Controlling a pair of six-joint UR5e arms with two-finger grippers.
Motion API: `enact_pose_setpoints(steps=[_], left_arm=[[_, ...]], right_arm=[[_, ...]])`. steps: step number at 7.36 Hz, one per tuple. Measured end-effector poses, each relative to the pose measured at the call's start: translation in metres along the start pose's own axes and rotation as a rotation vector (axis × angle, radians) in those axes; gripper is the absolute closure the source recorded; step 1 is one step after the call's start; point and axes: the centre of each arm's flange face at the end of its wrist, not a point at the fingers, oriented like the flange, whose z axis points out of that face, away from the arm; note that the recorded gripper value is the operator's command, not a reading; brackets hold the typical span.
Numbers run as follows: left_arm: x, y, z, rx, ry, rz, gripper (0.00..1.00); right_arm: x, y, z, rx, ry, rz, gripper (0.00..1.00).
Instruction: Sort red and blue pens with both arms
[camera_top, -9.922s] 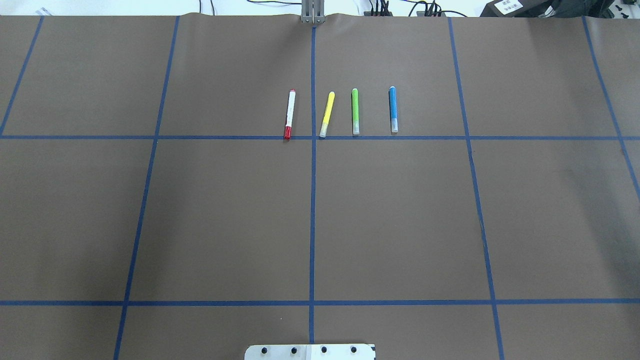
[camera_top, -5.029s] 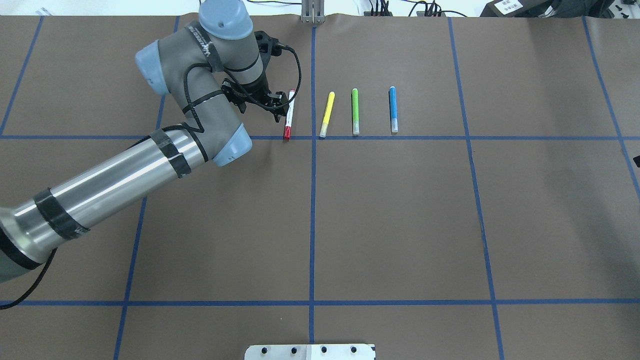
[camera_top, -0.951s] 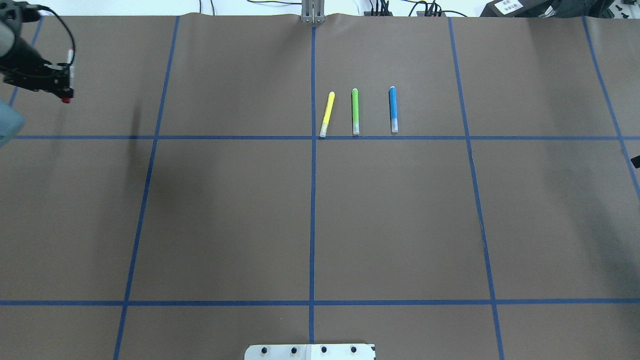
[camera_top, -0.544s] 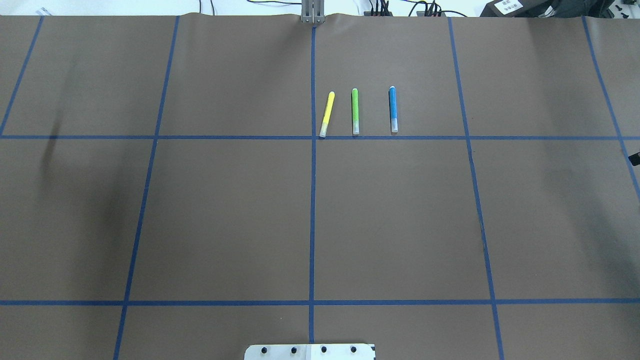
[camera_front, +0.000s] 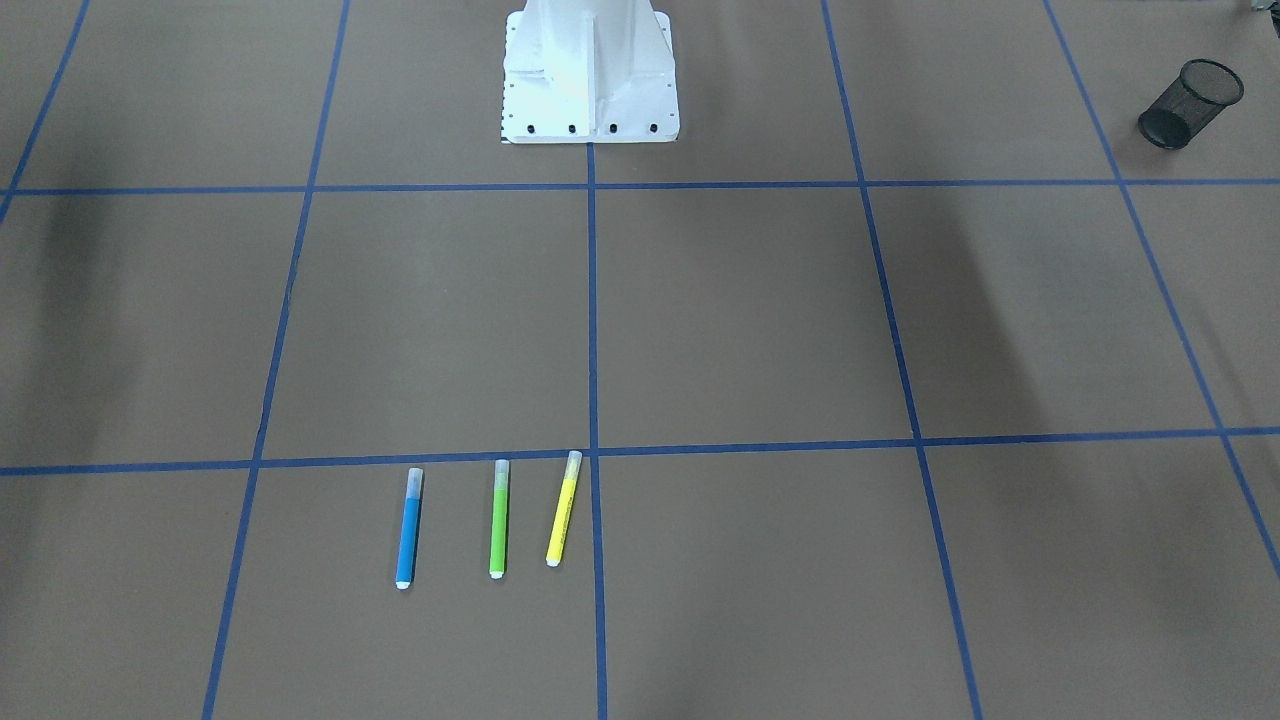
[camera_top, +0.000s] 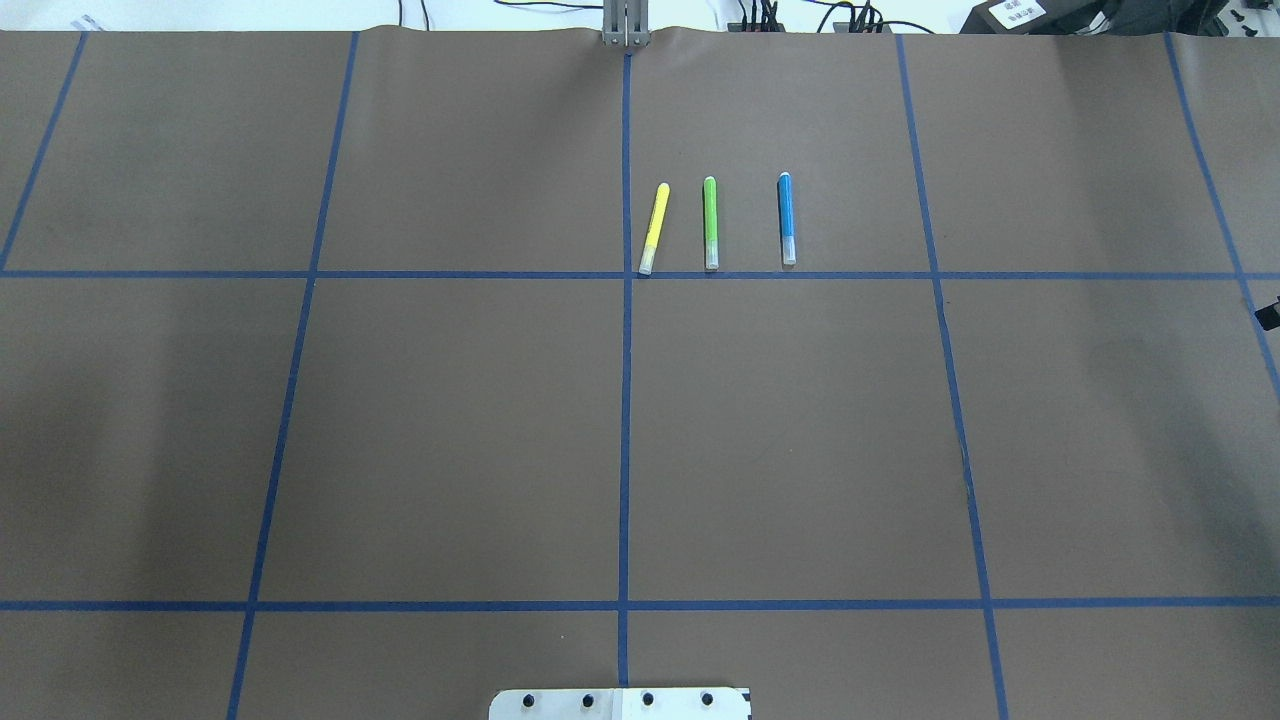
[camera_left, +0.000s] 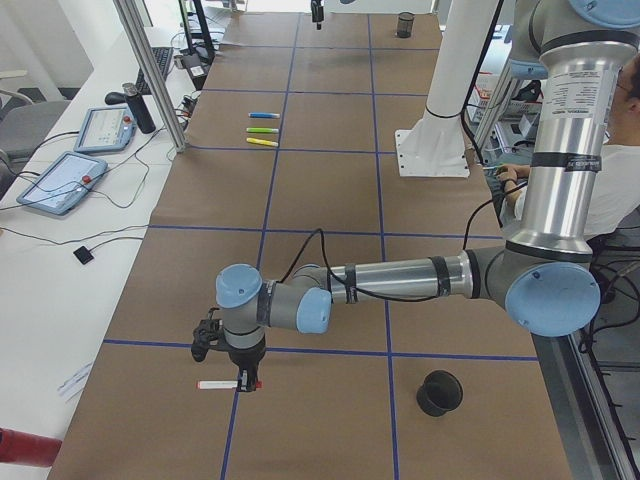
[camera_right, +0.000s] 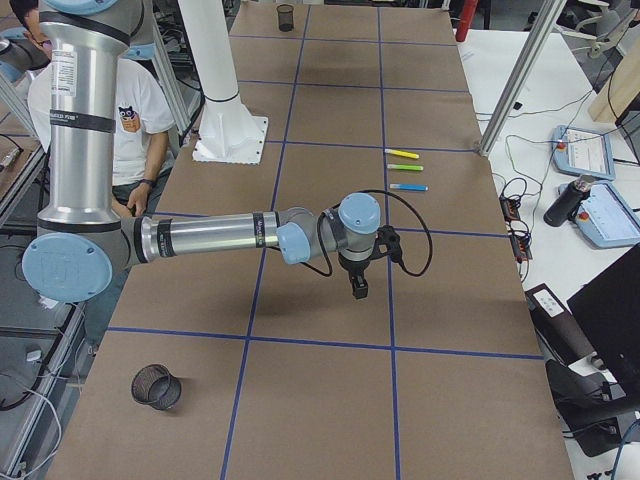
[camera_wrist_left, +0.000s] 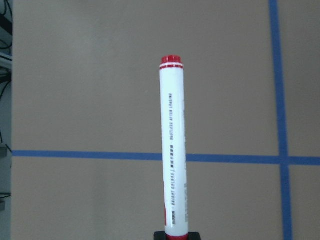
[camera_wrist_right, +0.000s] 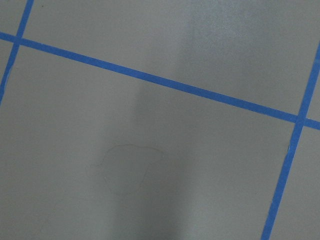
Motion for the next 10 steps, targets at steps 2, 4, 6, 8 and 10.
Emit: enact_pose_setpoints(steps=[2,4,6,8,10], left_arm=[[-0.033,0.033,-0.01,-0.197,-0.003,-0.032,1.0],[-0.049,0.086,-0.017,-0.355,0.035,-0.077,1.0],[-0.055,0.146,0.0,-0.493,0.125,-0.139,1.0],[-0.06,0.203,-0.004,-0.608,0.19,-0.223,1.0],[-0.067,0.242,-0.008,-0.724,0.275,-0.277,1.0]], right_arm=[[-0.002,0.003,-0.001,0.0,-0.002,-0.002,0.0],[-0.003,0.003,0.002,-0.007,-0.004,-0.004,0.0],[-0.004,0.004,0.008,-0.02,-0.006,-0.003,0.0],[-0.004,0.005,0.015,-0.035,-0.01,0.01,0.0],[-0.006,0.006,0.021,-0.05,-0.014,0.016,0.0]])
